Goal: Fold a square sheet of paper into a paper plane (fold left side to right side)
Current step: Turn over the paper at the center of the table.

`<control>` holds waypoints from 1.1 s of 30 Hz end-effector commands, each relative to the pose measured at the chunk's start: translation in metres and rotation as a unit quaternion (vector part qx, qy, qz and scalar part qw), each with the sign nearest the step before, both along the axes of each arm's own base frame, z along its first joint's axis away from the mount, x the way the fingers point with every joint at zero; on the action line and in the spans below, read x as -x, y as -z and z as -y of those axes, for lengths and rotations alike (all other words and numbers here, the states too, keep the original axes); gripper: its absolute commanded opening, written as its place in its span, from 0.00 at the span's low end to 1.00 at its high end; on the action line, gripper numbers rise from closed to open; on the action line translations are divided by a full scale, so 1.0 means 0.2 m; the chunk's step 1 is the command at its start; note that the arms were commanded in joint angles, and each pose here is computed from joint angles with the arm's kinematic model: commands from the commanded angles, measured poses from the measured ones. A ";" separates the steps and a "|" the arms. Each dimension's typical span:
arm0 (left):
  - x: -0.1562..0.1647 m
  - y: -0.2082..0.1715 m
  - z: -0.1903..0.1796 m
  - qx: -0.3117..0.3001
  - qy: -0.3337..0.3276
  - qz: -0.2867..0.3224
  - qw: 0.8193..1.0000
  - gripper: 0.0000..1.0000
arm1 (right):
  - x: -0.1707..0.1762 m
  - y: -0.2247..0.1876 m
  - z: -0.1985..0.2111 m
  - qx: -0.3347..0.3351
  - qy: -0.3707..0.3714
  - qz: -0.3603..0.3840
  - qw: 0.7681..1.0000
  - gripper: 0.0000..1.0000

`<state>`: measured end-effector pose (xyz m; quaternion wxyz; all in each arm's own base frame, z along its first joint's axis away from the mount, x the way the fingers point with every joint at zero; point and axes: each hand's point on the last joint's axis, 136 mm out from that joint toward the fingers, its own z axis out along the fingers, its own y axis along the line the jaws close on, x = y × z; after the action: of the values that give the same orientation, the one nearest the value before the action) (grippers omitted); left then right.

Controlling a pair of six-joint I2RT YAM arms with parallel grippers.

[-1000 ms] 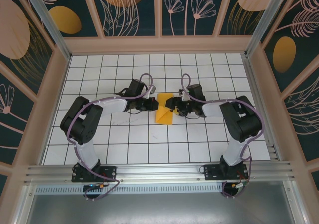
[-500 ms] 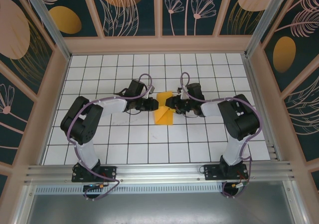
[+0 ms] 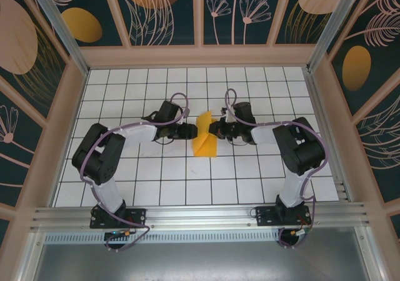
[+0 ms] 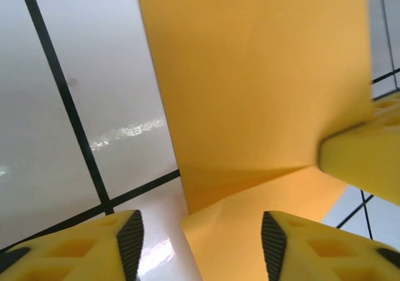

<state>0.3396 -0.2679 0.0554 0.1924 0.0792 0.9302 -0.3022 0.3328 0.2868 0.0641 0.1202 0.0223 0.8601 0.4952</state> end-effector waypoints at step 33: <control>0.22 -1.65 0.09 0.425 0.056 0.203 0.880 0.97 | 0.05 -1.70 0.14 -0.227 -0.064 0.305 0.922 0.00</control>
<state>0.3091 -0.2768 0.3561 0.3872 0.0611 0.6906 -0.6078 0.3431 0.2522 0.3622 0.3238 -0.1144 0.6831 0.6445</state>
